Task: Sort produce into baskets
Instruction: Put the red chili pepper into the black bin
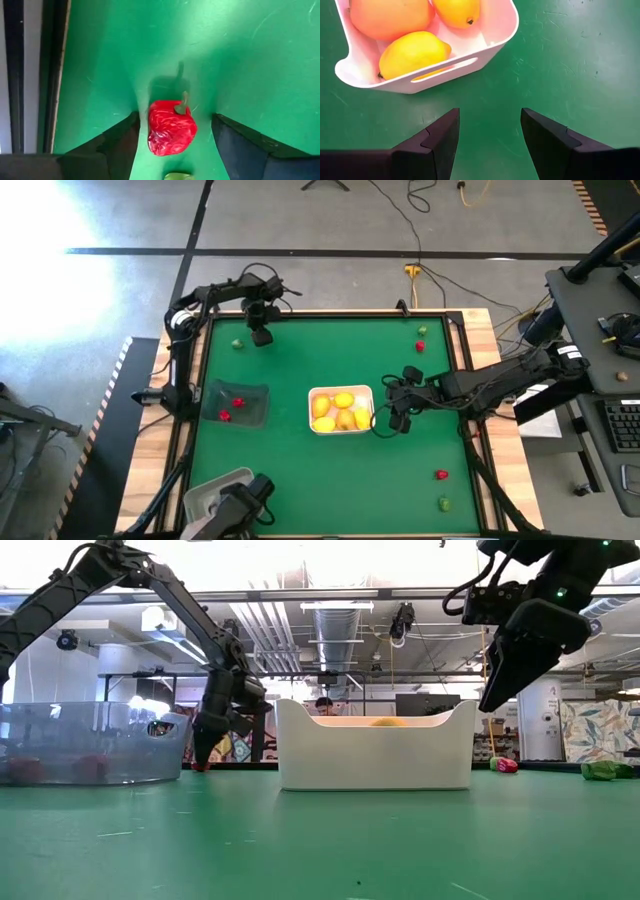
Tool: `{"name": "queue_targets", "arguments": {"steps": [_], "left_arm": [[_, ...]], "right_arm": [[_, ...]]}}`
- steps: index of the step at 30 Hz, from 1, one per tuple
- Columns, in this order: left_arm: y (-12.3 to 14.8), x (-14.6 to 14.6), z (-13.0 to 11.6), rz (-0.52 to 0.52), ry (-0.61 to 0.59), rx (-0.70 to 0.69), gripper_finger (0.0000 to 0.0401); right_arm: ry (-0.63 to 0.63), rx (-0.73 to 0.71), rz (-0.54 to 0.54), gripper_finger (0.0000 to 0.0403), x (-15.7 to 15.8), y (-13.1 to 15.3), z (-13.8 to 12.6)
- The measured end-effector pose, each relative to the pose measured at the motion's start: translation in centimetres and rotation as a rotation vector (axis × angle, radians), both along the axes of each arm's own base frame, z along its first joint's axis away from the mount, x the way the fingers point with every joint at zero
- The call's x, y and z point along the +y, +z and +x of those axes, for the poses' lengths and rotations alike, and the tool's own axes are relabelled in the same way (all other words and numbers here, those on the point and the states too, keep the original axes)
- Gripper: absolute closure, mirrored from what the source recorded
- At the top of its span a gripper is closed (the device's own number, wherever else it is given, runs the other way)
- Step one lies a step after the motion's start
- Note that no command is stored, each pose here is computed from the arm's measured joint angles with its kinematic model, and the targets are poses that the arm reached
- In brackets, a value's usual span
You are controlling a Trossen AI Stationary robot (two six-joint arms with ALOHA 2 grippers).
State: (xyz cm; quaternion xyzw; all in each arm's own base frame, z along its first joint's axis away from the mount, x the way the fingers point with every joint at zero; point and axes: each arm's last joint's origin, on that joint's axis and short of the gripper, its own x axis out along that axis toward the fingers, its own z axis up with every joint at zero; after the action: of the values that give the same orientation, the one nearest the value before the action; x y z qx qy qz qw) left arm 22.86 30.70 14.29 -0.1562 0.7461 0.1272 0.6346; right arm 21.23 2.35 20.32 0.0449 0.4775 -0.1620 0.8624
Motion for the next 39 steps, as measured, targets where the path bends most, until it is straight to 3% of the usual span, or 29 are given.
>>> {"name": "queue_targets", "arguments": {"steps": [4, 7, 15, 19, 22, 28, 32, 36, 39], "left_arm": [[0.0, 0.0, 0.1, 0.016, -0.005, 0.011, 0.0171], [0.2, 0.1, 0.1, 0.028, -0.003, 0.010, 0.0196], [0.6, 0.1, 0.2, 0.032, 0.011, -0.032, 0.0376], [1.6, -1.1, 0.3, -0.014, 0.023, 0.009, 0.0373], [4.5, -2.6, 0.8, -0.004, 0.008, 0.003, 0.0375], [11.5, -7.0, 0.8, 0.104, 0.018, -0.105, 0.0378], [15.3, -11.8, 0.2, 0.099, 0.033, -0.229, 0.0378], [17.2, -17.1, -1.3, 0.093, 0.091, -0.274, 0.0378], [16.8, -20.9, -2.4, 0.062, 0.133, -0.281, 0.0378]], "right_arm": [[-0.004, -0.001, 0.002, 0.0200, 0.0, 0.0, 0.0], [-0.006, -0.002, 0.003, 0.0200, 0.0, 0.0, 0.0], [-0.050, -0.013, 0.029, 0.0200, 0.0, 0.0, 0.0], [-0.086, -0.013, 0.057, 0.0200, 0.0, 0.0, -0.1], [-0.089, -0.017, 0.059, 0.0200, 0.0, 0.0, -0.1], [-0.146, -0.079, 0.097, 0.0200, 0.1, 0.2, 0.3], [-0.128, -0.120, 0.139, 0.0200, 1.7, 0.3, 0.3], [-0.061, -0.210, 0.162, 0.0200, 4.5, 0.6, 0.4], [-0.032, -0.299, 0.187, 0.0200, 6.7, 0.9, 0.4]]}}
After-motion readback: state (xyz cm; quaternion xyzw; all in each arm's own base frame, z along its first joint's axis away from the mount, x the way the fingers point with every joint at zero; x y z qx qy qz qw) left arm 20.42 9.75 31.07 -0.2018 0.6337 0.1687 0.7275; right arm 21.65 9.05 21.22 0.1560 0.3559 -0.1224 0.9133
